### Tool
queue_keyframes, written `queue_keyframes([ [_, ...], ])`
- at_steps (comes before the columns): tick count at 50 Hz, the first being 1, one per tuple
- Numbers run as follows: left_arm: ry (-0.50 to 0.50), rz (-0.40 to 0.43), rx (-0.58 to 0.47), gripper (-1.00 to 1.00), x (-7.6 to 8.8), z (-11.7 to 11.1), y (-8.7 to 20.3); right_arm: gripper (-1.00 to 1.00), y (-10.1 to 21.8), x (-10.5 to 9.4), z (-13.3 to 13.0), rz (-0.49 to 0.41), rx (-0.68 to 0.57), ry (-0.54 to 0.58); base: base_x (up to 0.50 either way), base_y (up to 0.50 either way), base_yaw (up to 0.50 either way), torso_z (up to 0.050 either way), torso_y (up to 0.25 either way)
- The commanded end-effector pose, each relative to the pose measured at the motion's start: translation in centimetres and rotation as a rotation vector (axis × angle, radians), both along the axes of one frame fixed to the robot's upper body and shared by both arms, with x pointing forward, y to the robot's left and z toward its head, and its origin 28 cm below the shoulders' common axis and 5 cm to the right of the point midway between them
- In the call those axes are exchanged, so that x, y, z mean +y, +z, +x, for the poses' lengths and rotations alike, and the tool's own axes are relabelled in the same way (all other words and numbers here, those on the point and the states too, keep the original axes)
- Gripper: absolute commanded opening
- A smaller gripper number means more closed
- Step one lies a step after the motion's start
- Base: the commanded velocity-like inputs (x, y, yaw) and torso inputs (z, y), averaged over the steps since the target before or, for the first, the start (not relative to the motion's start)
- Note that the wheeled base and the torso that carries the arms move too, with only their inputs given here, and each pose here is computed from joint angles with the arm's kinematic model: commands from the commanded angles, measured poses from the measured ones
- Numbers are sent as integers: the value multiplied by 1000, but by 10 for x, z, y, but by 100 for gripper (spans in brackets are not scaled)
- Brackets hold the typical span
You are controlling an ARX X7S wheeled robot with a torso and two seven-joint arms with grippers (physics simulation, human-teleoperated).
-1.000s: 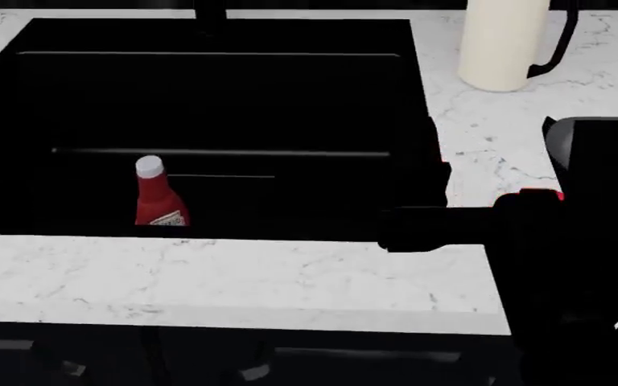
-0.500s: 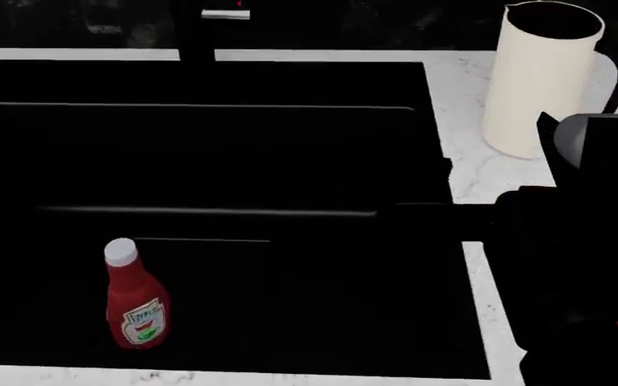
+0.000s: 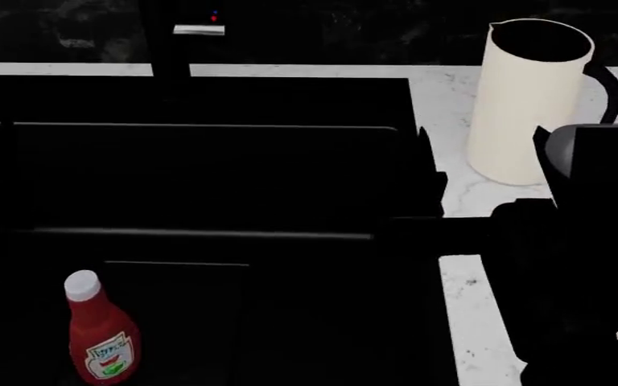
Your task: Pick the jam from the counter and place it in the sink
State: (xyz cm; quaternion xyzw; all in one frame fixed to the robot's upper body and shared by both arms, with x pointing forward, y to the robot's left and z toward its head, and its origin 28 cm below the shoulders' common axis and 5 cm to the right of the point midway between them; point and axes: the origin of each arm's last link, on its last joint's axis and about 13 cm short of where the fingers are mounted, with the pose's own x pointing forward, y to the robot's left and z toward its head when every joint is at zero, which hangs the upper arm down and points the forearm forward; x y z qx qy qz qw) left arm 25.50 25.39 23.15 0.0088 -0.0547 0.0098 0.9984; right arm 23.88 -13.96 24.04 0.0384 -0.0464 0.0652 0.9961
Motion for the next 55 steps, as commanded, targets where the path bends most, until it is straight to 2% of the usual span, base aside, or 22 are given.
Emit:
queue_keyframes([
  [1,22,-23,-1,100,2,1,-2,100,2,-10,-9,-2,76,-49,0,0,0,0,0],
  [11,21,-22,6,100,2,3,-3,100,15,-34,-43,10,147,-163,0,0,0,0,1],
  [23,26,-19,18,100,3,3,-7,100,30,-53,-72,-57,242,-288,0,0,0,0,0],
  [33,27,-19,23,100,4,4,-7,100,38,-55,-75,-89,299,-300,0,0,0,0,0],
  [55,21,-15,23,100,3,3,-8,100,31,-58,-81,-123,391,-314,0,0,0,0,0],
])
